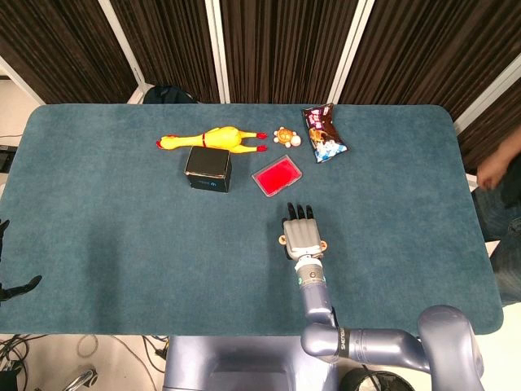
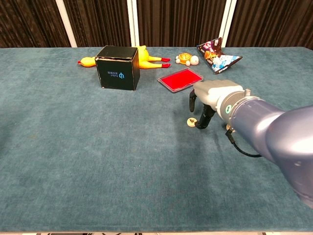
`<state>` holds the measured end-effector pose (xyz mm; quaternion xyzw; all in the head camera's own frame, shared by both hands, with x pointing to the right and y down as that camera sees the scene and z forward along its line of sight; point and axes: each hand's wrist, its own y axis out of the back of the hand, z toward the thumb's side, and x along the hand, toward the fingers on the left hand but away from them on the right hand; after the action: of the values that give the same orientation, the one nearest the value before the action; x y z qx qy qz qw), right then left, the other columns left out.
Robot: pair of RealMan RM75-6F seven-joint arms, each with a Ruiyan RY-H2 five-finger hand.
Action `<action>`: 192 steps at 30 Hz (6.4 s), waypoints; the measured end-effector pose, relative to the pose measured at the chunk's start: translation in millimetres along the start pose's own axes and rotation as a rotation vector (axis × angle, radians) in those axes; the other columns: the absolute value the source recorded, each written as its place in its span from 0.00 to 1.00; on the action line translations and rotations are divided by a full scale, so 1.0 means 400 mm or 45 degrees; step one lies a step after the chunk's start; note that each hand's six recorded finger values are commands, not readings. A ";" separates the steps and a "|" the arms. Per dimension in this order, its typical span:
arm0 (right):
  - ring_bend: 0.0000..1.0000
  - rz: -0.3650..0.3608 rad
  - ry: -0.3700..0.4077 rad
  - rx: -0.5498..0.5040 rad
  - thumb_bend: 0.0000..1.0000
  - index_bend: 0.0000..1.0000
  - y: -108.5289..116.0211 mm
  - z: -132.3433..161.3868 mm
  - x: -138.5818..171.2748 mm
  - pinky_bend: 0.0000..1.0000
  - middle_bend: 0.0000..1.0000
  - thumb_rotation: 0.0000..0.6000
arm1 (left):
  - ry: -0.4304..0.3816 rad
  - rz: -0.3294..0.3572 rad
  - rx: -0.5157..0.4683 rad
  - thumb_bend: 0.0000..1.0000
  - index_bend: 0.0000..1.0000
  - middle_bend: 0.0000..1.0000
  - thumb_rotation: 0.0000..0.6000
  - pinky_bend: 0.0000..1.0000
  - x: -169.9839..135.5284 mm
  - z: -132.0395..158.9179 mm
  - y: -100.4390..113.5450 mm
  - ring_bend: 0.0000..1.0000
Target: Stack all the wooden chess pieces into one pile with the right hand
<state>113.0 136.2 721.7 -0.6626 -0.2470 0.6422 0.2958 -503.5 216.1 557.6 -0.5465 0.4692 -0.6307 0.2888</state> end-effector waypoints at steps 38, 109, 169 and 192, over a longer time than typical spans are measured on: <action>0.00 0.004 -0.007 -0.050 0.42 0.49 -0.040 0.017 -0.022 0.00 0.00 1.00 | 0.018 0.003 0.001 0.01 0.05 0.01 1.00 0.15 0.002 -0.004 0.000 0.00; 0.00 -0.010 -0.071 -0.057 0.42 0.50 0.035 -0.215 0.087 0.00 0.00 1.00 | 0.002 0.015 0.020 0.01 0.05 0.01 1.00 0.15 -0.001 0.002 0.001 0.00; 0.00 0.004 -0.075 -0.041 0.42 0.44 0.032 -0.202 0.086 0.00 0.00 1.00 | 0.003 0.013 0.016 0.01 0.05 0.01 1.00 0.15 -0.001 0.001 0.001 0.00; 0.00 -0.310 0.000 -0.147 0.40 0.18 0.180 -0.356 0.336 0.00 0.00 1.00 | -0.005 0.020 0.024 0.01 0.05 0.01 1.00 0.15 -0.006 0.004 0.003 0.00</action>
<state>258.5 169.8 575.8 -0.6437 -0.3621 0.5864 0.3327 -501.3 217.4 555.4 -0.5413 0.4669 -0.6318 0.2998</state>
